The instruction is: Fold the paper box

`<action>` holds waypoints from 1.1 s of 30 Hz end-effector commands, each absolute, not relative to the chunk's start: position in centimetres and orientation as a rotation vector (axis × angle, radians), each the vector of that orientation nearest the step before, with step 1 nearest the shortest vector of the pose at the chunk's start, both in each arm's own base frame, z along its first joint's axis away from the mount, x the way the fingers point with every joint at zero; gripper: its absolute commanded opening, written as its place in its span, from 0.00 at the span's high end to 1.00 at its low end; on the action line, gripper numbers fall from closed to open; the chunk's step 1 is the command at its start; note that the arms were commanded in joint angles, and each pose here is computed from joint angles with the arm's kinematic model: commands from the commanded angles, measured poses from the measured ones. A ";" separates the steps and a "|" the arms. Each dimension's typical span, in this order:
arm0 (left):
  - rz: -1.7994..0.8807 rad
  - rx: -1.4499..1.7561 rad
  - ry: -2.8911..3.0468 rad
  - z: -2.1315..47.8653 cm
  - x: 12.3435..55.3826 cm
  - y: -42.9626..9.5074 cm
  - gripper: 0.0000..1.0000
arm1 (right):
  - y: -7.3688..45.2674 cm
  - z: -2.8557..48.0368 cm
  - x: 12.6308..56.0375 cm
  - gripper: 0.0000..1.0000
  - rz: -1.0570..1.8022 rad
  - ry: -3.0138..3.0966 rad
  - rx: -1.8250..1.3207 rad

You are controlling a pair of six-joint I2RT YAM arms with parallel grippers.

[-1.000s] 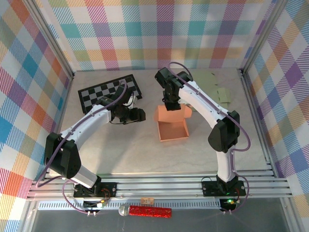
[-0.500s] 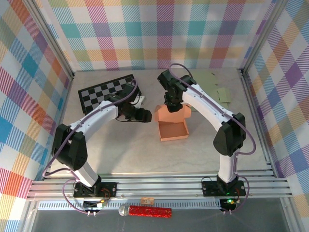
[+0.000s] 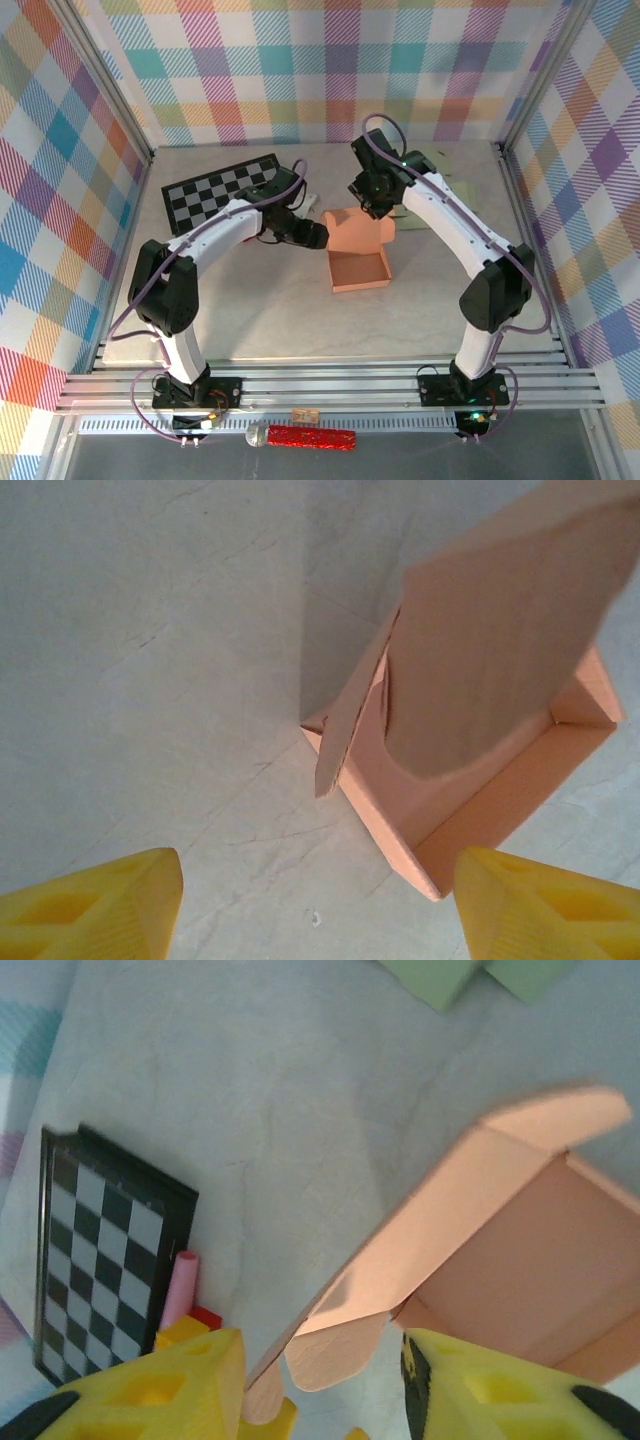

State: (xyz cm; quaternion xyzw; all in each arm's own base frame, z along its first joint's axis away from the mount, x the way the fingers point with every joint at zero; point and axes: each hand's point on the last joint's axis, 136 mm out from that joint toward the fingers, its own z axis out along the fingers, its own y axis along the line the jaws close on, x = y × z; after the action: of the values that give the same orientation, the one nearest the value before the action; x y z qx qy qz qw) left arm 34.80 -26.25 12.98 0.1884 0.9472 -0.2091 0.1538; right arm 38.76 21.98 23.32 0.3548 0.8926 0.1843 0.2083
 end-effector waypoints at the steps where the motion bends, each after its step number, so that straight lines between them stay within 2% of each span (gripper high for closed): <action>1: -0.599 0.572 2.682 13.7 35.8 -27.0 0.31 | 20.6 26.8 39.4 0.52 0.539 2.489 0.437; 5: -0.613 0.569 2.687 13.7 36.0 -27.4 0.34 | 18.4 27.0 38.3 0.44 0.654 2.455 -0.061; 9: -0.601 0.565 2.703 13.7 36.2 -27.6 0.39 | 15.4 24.2 36.6 0.46 0.733 2.543 -0.272; 19: -0.534 0.555 2.745 13.7 36.9 -28.0 0.49 | 14.3 17.1 36.8 0.50 0.693 2.688 -0.477; 29: -0.497 0.581 2.766 13.4 36.9 -28.6 0.62 | 15.1 14.7 37.7 0.52 0.614 2.753 -0.581; 33: -0.484 0.589 2.765 13.3 36.9 -28.8 0.66 | 15.6 13.7 37.9 0.57 0.565 2.780 -0.616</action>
State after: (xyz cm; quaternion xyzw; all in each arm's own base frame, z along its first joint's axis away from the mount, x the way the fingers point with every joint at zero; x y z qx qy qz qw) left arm 37.30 -28.62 13.02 0.1969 0.9538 -0.1765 0.1425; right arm 37.95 15.15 13.78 -0.1867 0.9525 0.2049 0.1263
